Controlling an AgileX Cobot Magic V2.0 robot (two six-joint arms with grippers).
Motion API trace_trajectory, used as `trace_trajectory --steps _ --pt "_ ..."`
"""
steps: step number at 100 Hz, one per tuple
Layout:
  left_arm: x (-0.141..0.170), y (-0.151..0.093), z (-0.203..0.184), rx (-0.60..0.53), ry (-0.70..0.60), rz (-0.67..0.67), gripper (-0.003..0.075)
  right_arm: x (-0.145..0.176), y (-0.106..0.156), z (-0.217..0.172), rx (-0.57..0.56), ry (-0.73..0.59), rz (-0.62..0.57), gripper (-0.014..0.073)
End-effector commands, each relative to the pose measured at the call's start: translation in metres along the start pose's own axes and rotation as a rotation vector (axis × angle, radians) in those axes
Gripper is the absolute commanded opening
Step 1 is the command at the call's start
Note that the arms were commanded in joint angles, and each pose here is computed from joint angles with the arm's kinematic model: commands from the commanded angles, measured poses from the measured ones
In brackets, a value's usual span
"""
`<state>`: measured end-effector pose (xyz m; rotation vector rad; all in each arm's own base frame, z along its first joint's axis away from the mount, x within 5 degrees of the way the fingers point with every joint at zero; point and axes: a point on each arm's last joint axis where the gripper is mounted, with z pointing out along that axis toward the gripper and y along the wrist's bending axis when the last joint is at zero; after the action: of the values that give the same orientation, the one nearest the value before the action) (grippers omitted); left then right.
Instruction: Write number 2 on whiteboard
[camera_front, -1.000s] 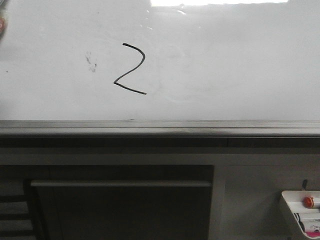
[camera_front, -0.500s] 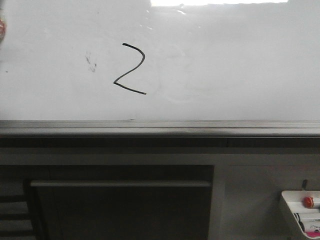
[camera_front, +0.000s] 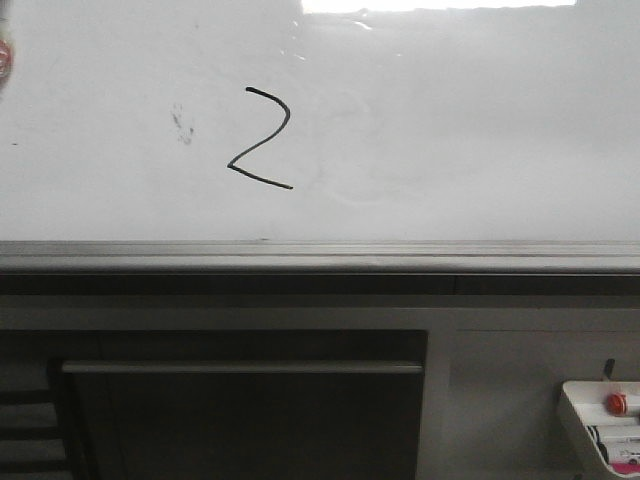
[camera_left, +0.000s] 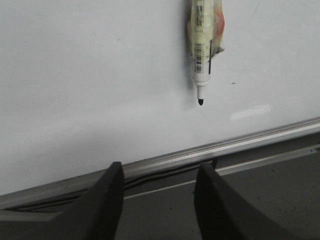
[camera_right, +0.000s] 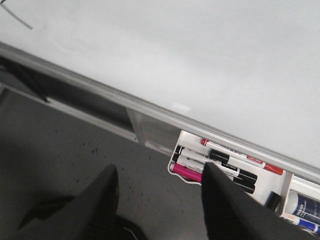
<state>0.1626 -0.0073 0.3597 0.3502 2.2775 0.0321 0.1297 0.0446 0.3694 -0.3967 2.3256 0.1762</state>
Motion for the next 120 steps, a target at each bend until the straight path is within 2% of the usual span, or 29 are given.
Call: trace_trajectory --steps 1,9,14,26,36,44,53,58,98,113,120 --pt "-0.007 -0.001 -0.017 -0.026 -0.157 -0.032 0.0307 0.007 -0.003 -0.006 0.022 -0.216 0.07 0.033" --pt "0.002 -0.005 -0.02 -0.027 -0.218 -0.052 0.0301 0.023 -0.002 -0.004 0.02 -0.313 0.071 0.0328" --pt "0.009 -0.007 -0.019 -0.034 -0.256 -0.062 0.0288 0.032 -0.002 -0.006 0.019 -0.37 0.07 0.0295" --pt "0.029 -0.011 -0.015 -0.057 -0.355 -0.095 0.0197 0.05 -0.002 -0.014 0.027 -0.481 0.051 0.0113" --pt "0.044 -0.015 -0.008 -0.061 -0.446 -0.161 0.0071 0.06 -0.003 -0.022 0.048 -0.55 0.028 -0.0074" --pt "0.052 -0.016 -0.004 -0.055 -0.518 -0.246 -0.0017 0.064 -0.004 -0.025 0.058 -0.593 0.016 -0.0072" --pt "0.062 -0.02 0.007 0.006 -0.513 -0.389 -0.0018 0.069 0.0 -0.021 -0.006 -0.577 0.099 -0.0072" --pt "0.067 -0.021 0.012 0.02 -0.493 -0.423 -0.0018 0.071 0.0 -0.018 -0.019 -0.562 0.113 -0.0072" --pt "0.096 -0.028 0.035 0.034 -0.382 -0.43 -0.0018 0.072 0.0 -0.017 -0.019 -0.558 0.113 -0.0072" --pt "0.114 -0.036 0.028 0.047 -0.441 -0.408 -0.0018 0.072 0.0 -0.017 -0.019 -0.558 0.113 -0.0072" --pt "0.126 -0.036 0.021 0.011 -0.532 -0.389 -0.0018 0.072 0.0 -0.017 -0.019 -0.558 0.113 -0.0072"
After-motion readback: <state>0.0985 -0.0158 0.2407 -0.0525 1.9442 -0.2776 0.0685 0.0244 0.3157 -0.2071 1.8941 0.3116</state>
